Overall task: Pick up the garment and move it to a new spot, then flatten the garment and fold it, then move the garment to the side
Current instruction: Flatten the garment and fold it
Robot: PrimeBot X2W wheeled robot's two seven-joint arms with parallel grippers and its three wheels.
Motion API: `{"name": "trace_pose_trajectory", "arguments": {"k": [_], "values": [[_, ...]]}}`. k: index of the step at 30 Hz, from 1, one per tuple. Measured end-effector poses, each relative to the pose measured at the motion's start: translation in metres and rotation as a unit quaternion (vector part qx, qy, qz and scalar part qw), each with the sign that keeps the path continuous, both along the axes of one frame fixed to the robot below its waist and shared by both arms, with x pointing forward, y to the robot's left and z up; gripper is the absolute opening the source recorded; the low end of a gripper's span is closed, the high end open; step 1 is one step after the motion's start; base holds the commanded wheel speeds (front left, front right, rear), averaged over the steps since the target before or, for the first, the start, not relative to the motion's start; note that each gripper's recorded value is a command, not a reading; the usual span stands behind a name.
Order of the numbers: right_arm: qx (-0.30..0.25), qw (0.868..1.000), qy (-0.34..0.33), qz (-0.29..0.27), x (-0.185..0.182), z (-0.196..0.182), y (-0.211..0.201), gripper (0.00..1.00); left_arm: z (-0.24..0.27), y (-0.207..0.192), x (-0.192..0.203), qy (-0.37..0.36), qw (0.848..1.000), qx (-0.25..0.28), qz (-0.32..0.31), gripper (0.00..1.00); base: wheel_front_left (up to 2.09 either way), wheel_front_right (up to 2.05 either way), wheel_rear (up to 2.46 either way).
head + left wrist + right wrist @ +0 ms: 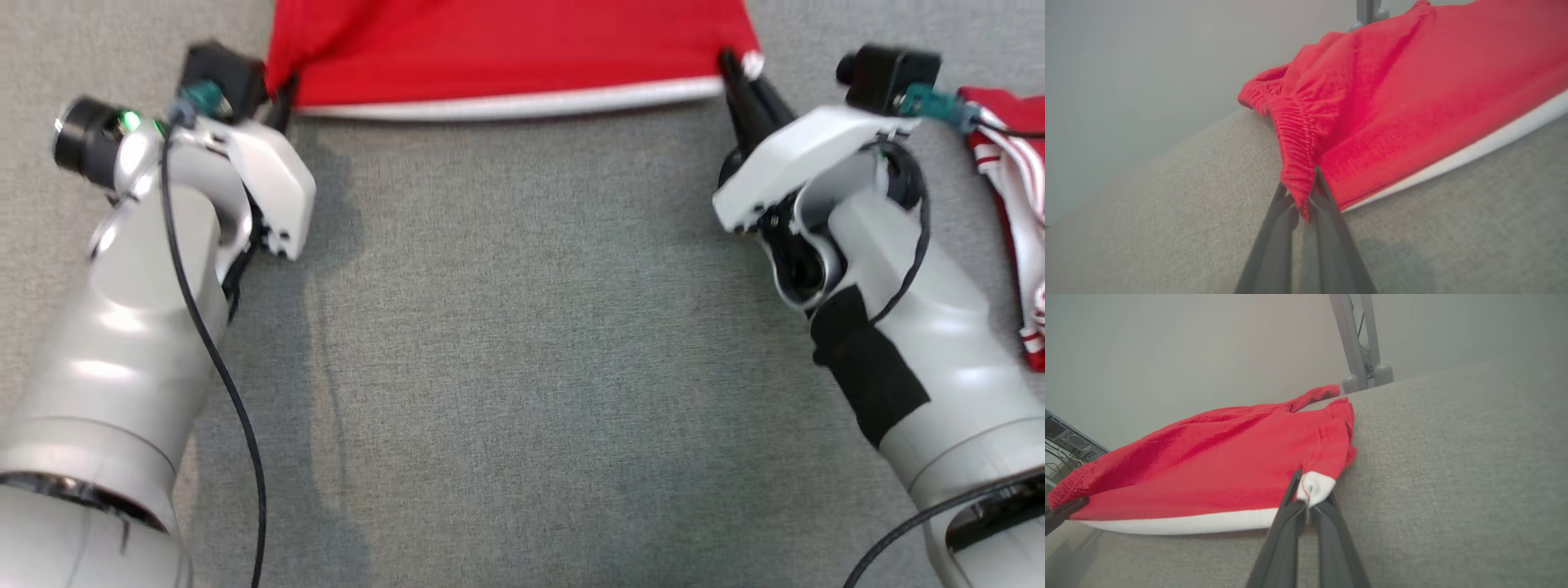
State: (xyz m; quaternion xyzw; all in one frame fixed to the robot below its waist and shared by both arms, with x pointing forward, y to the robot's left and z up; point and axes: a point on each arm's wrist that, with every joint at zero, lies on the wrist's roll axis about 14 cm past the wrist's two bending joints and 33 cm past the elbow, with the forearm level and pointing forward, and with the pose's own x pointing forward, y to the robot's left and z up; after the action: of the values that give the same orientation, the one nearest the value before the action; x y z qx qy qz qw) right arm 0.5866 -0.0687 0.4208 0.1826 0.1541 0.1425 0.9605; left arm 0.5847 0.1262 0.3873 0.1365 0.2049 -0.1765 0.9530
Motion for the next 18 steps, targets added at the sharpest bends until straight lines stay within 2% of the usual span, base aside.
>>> {"name": "trace_pose_trajectory", "arguments": {"k": [11, 18], "values": [[-0.018, 0.998, 0.054, -0.001, -0.057, -0.004, -0.017, 0.00, 0.005, -0.014, -0.057, 0.013, 1.000, -0.007, -0.007, 0.00, 0.00, 0.00, 0.00], [-0.050, 0.994, 0.088, 0.029, -0.103, -0.013, -0.022, 0.00, 0.006, -0.019, -0.100, 0.029, 0.998, -0.051, 0.014, 0.00, 0.00, 0.00, 0.00]]}}
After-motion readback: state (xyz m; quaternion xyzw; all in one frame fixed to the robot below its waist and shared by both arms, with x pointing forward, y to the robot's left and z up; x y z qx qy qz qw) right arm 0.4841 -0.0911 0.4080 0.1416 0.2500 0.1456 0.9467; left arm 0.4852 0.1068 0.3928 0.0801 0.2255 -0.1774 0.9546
